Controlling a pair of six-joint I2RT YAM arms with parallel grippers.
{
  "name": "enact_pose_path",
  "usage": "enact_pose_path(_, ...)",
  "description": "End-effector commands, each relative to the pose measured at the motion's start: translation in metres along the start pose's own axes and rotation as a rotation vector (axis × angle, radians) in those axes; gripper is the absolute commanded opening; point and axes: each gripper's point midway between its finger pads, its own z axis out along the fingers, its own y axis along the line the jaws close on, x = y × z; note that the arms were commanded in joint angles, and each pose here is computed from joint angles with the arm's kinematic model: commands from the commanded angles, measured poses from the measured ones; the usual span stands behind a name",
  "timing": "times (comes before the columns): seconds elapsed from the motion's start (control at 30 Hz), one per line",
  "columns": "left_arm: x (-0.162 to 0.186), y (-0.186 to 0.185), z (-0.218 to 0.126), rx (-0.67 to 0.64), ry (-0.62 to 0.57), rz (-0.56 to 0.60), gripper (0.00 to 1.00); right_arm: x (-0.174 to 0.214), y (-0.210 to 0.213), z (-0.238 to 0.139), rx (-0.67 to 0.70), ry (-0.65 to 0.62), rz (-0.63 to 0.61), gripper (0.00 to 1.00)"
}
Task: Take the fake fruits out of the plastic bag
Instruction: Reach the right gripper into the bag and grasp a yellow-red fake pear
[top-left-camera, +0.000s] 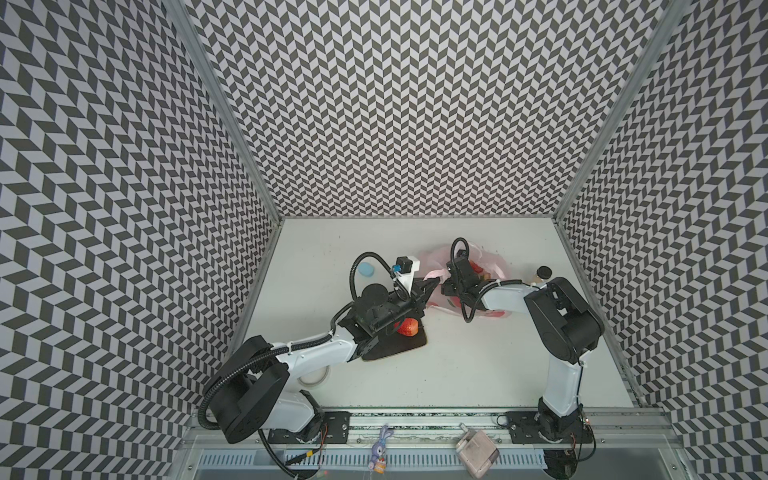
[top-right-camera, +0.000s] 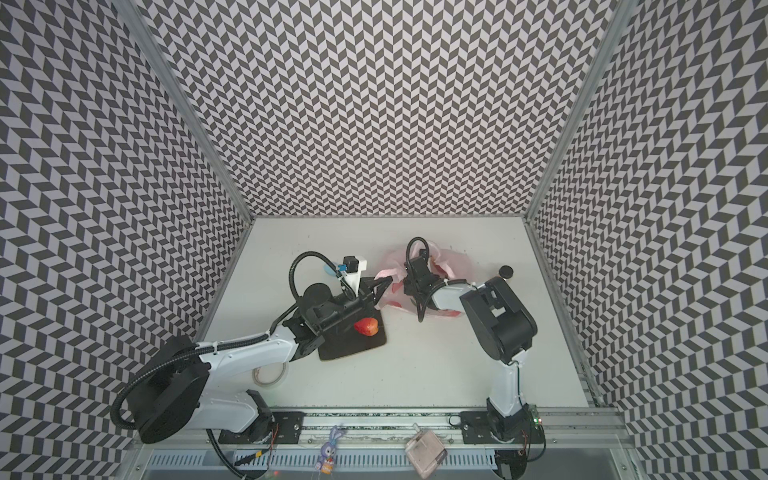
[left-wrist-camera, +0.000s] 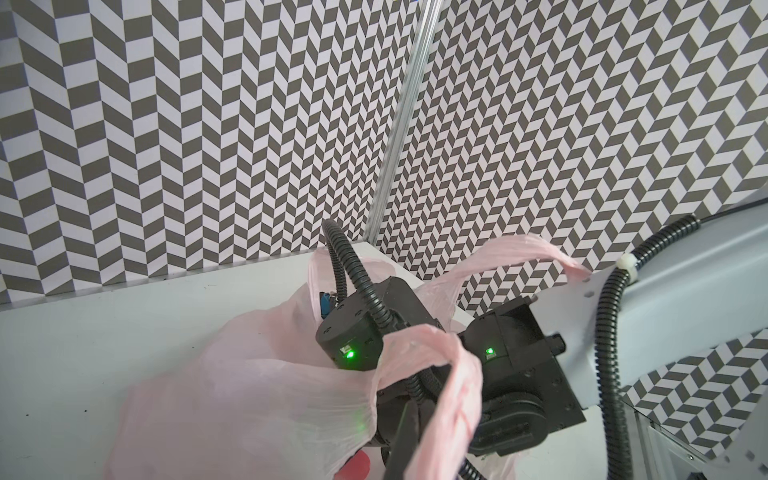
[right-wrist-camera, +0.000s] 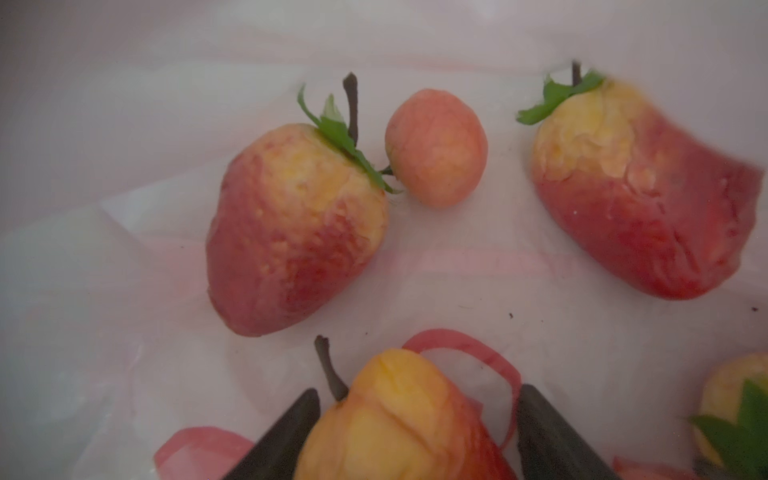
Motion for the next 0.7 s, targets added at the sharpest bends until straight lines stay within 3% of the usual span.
enact_pose_path(0.0, -0.019, -0.004, 0.003, 0.004, -0.060, -0.001, 0.00, -0.021, 0.007, -0.002, -0.029, -0.060, -0.007, 0.59)
enact_pose_path(0.27, -0.023, 0.013, 0.002, -0.076, -0.087, -0.079, 0.00, -0.052, 0.016, -0.052, -0.128, -0.143, 0.006, 0.41)
enact_pose_path(0.43, -0.030, 0.027, 0.003, -0.133, -0.119, -0.133, 0.00, -0.047, 0.027, -0.096, -0.291, -0.158, -0.011, 0.40)
enact_pose_path(0.67, -0.043, 0.035, 0.010, -0.131, -0.150, -0.111, 0.00, -0.050, 0.046, -0.155, -0.503, -0.197, -0.082, 0.40)
